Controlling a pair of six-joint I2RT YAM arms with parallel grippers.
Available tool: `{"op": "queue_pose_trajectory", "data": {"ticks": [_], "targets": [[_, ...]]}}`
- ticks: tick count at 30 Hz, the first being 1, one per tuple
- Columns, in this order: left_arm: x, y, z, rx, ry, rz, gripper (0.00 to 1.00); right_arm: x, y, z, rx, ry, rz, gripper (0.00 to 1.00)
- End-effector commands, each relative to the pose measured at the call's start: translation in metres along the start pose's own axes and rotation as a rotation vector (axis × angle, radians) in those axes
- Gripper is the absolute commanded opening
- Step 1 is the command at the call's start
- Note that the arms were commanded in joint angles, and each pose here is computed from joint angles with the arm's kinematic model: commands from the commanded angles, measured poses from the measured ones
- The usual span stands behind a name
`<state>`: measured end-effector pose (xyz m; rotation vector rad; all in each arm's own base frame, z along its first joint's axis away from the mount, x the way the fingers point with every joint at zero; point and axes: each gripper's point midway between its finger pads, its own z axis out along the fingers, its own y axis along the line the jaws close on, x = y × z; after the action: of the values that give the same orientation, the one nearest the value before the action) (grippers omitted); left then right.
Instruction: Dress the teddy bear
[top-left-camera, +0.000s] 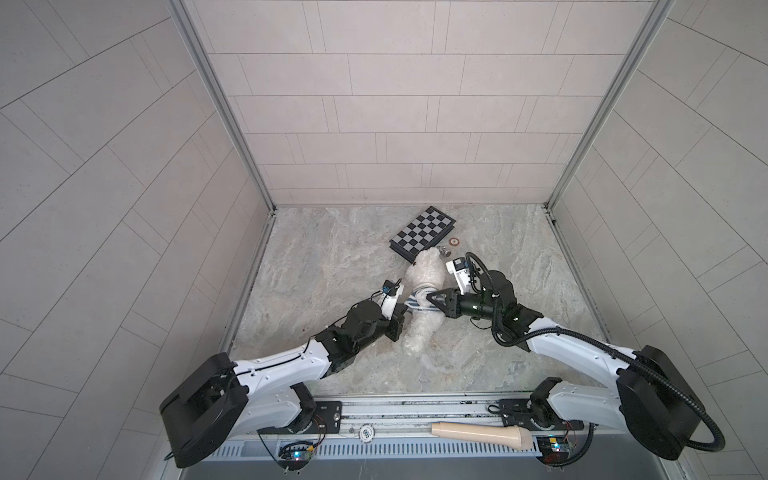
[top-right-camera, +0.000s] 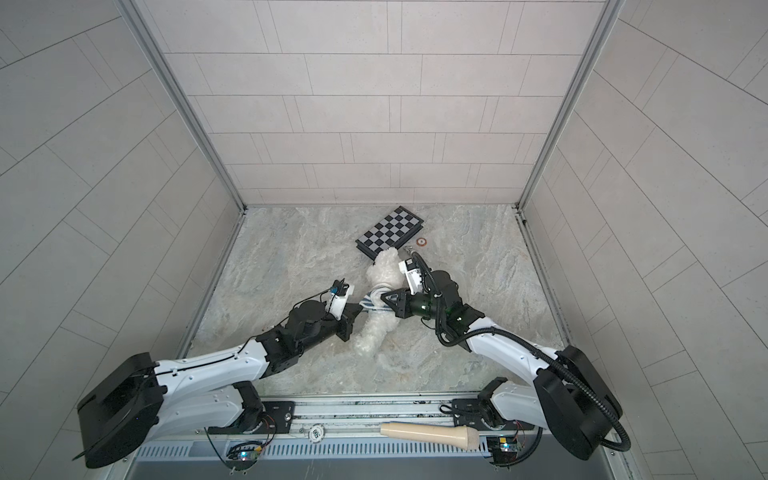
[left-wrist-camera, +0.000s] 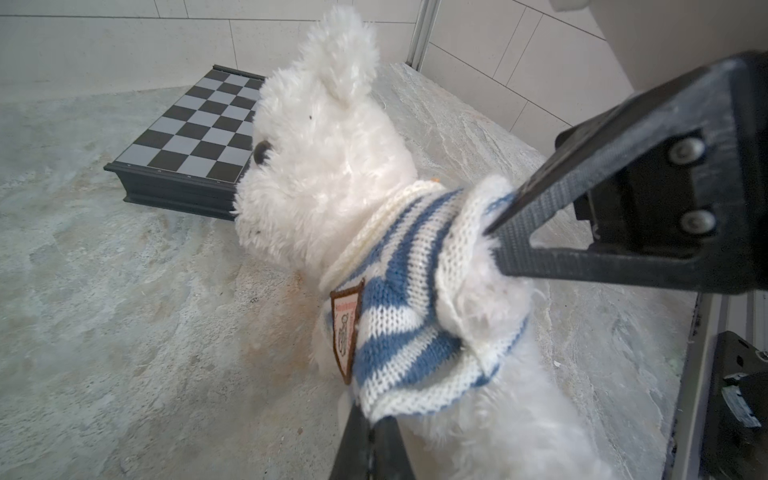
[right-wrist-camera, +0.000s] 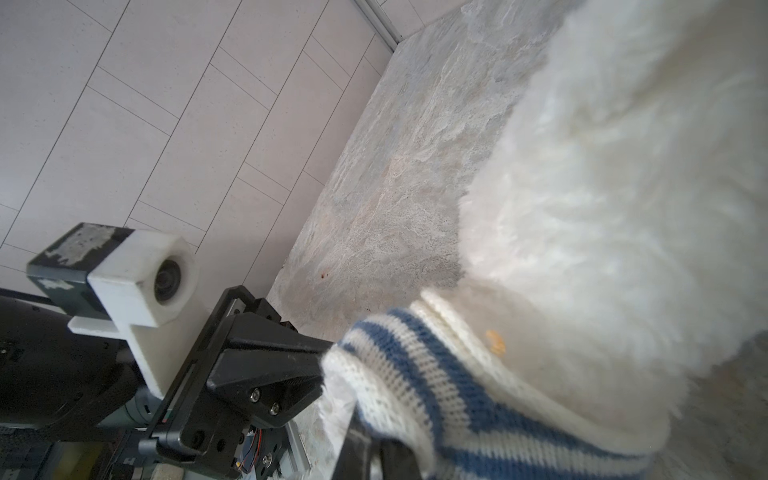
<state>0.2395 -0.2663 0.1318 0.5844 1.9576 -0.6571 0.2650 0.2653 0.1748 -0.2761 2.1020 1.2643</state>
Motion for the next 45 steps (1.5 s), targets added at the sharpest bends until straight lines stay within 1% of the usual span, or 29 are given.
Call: {"op": "queue_pose_trajectory", "data": {"ticks": [1,5,9,15,19,25,29,32,35,36,39,42,45], "targets": [[0.025,0.001,0.003,0.009,0.069,-0.032,0.00,0.001,0.001,0.002,-0.018,0.014,-0.031,0.10],[0.027,-0.003,0.009,0.030,0.061,-0.061,0.00,0.013,-0.012,-0.002,0.039,0.041,-0.040,0.23],[0.030,-0.007,0.016,0.052,0.071,-0.064,0.00,0.016,-0.022,-0.012,0.120,0.048,-0.078,0.39],[0.028,-0.013,0.024,0.073,0.068,-0.068,0.00,0.019,-0.037,-0.032,0.278,0.064,-0.157,0.53],[0.028,-0.019,0.034,0.089,0.071,-0.078,0.00,0.024,-0.052,-0.043,0.412,0.097,-0.218,0.58],[0.025,-0.024,0.045,0.113,0.056,-0.128,0.00,0.026,-0.046,-0.051,0.453,0.087,-0.269,0.60],[0.020,-0.030,0.050,0.140,0.041,-0.144,0.00,0.022,-0.036,-0.061,0.485,0.051,-0.341,0.61],[0.016,-0.033,0.052,0.149,0.036,-0.147,0.00,0.022,-0.034,-0.069,0.543,0.057,-0.395,0.61],[0.016,-0.034,0.054,0.153,0.037,-0.147,0.00,0.027,-0.034,-0.071,0.579,0.079,-0.442,0.57],[0.016,-0.035,0.055,0.156,0.038,-0.149,0.00,0.020,-0.025,-0.070,0.573,0.059,-0.459,0.55],[0.017,-0.036,0.056,0.158,0.042,-0.150,0.00,0.020,-0.026,-0.066,0.587,0.081,-0.484,0.50],[0.017,-0.038,0.056,0.161,0.041,-0.147,0.00,0.018,-0.023,-0.059,0.578,0.094,-0.503,0.44],[0.015,-0.038,0.056,0.161,0.037,-0.142,0.00,0.017,-0.018,-0.053,0.570,0.105,-0.524,0.41]]}}
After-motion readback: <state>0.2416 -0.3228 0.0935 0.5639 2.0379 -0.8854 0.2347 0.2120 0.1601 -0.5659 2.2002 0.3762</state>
